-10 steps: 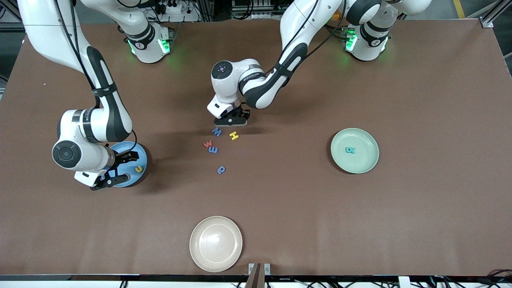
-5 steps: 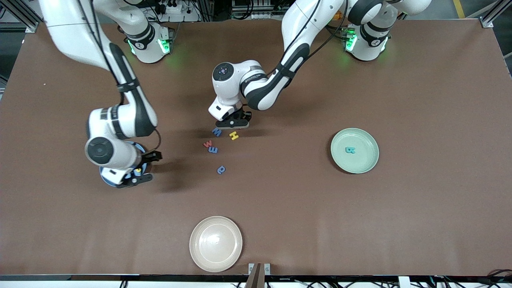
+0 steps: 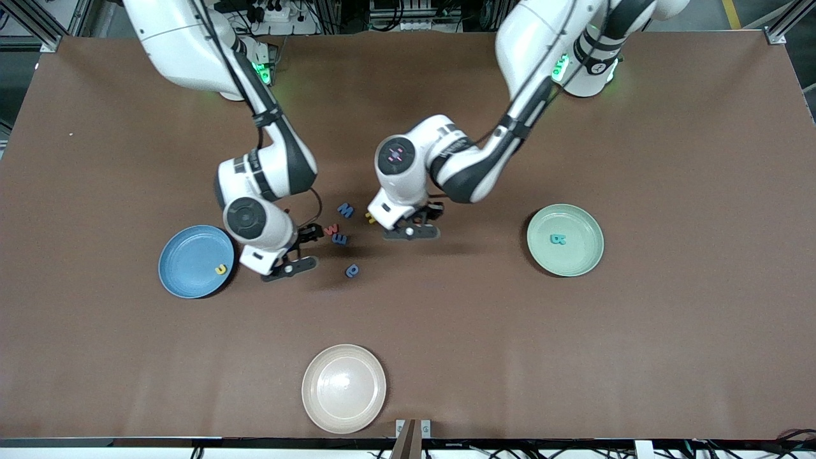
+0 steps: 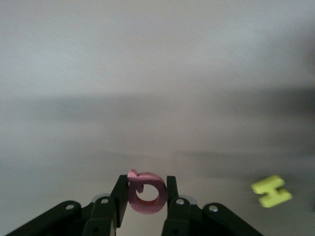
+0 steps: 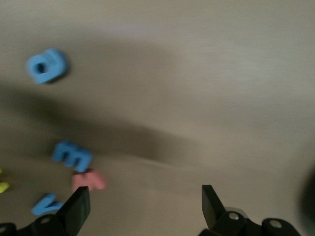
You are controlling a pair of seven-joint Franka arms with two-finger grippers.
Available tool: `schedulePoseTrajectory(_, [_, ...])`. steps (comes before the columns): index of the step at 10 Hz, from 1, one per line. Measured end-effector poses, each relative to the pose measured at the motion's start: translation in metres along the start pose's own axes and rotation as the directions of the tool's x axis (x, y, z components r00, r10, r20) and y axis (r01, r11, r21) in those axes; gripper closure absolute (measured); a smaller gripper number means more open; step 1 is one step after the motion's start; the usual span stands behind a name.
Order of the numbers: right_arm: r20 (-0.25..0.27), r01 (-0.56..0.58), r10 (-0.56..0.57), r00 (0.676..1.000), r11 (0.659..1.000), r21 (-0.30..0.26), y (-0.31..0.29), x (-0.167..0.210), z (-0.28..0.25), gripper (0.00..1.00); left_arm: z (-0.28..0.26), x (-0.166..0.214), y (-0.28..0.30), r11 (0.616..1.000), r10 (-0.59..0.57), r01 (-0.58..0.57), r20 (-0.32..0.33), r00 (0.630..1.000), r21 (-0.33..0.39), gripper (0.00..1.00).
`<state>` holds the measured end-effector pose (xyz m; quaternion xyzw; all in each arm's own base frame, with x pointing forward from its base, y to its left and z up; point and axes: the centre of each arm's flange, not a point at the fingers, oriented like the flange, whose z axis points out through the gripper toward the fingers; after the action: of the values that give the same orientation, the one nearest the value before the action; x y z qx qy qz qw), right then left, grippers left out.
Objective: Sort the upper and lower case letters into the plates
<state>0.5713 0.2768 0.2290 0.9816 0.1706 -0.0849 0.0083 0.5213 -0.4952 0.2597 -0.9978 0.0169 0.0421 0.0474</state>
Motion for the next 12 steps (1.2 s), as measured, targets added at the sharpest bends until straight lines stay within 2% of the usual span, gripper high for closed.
schedulePoseTrajectory(2, [-0.065, 0.110, -0.111, 0.992, 0.994, -0.020, -0.053, 0.002, 0.012, 0.00, 0.004, 0.040, -0.083, 1.000, 0.022, -0.021, 0.082, 0.996, -0.014, 0.65])
schedulePoseTrajectory(3, [-0.082, 0.197, -0.199, 0.977, 0.980, -0.033, -0.068, 0.002, 0.020, 0.00, 0.011, 0.052, -0.129, 0.999, 0.041, -0.038, 0.120, 0.992, -0.030, 0.65])
schedulePoseTrajectory(5, [-0.072, 0.362, -0.365, 0.928, 0.931, -0.052, -0.069, 0.003, 0.031, 0.00, 0.021, 0.060, -0.217, 0.995, 0.087, -0.078, 0.171, 0.981, -0.059, 0.65])
schedulePoseTrajectory(6, [-0.065, 0.420, -0.424, 0.903, 0.906, -0.057, -0.065, 0.004, 0.032, 0.00, 0.028, 0.058, -0.248, 0.993, 0.102, -0.091, 0.173, 0.980, -0.072, 0.65])
schedulePoseTrajectory(9, [-0.049, 0.530, -0.533, 0.844, 0.845, -0.064, -0.061, 0.001, 0.039, 0.00, 0.058, 0.040, -0.282, 0.989, 0.141, -0.133, 0.148, 0.979, -0.067, 0.65])
schedulePoseTrajectory(11, [-0.067, 0.577, -0.582, 0.811, 0.813, -0.080, -0.058, 0.002, 0.043, 0.00, 0.063, 0.033, -0.287, 0.988, 0.153, -0.148, 0.149, 0.977, -0.048, 0.64])
schedulePoseTrajectory(12, [-0.077, 0.586, -0.592, 0.802, 0.805, -0.089, -0.058, 0.001, 0.047, 0.00, 0.062, 0.034, -0.292, 0.988, 0.155, -0.150, 0.146, 0.977, -0.047, 0.54])
